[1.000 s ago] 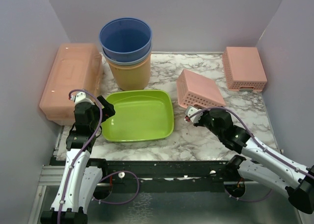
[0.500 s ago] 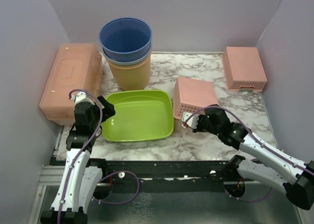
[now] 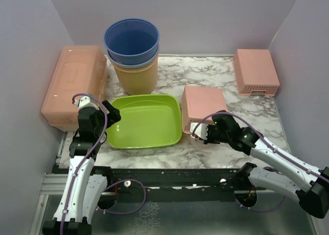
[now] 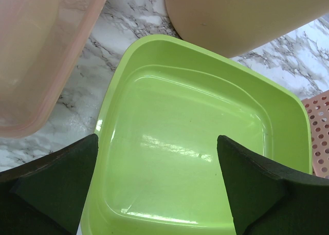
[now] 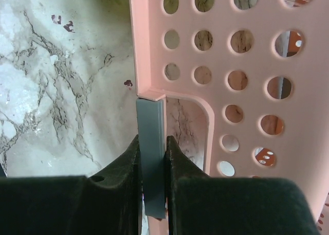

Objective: Turn the large container upside down
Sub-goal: Turn the container upside down at the center of the board.

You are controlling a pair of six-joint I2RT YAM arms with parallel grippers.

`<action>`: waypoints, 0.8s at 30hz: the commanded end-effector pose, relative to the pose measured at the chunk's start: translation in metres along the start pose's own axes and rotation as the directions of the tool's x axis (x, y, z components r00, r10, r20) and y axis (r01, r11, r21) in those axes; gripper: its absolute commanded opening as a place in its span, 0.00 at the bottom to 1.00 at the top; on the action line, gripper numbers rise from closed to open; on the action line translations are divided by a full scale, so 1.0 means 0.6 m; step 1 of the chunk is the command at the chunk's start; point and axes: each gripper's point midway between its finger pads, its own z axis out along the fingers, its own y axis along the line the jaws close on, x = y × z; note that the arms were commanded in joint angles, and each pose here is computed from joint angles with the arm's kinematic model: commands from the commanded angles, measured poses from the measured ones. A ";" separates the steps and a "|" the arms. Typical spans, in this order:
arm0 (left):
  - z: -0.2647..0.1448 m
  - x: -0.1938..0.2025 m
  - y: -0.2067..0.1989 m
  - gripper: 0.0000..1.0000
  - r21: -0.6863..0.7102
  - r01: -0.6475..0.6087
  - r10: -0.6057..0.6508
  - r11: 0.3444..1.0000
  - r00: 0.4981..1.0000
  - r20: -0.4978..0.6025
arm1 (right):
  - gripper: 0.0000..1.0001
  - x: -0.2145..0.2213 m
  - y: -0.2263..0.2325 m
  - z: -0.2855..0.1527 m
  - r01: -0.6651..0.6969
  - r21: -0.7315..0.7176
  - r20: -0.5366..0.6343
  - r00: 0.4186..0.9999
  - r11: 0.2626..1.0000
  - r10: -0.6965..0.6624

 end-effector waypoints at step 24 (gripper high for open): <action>0.000 -0.006 -0.004 0.99 0.017 -0.007 0.007 1.000 1.000 0.013 | 0.32 0.017 -0.010 -0.041 -0.059 0.100 -0.029 0.998 0.993 0.062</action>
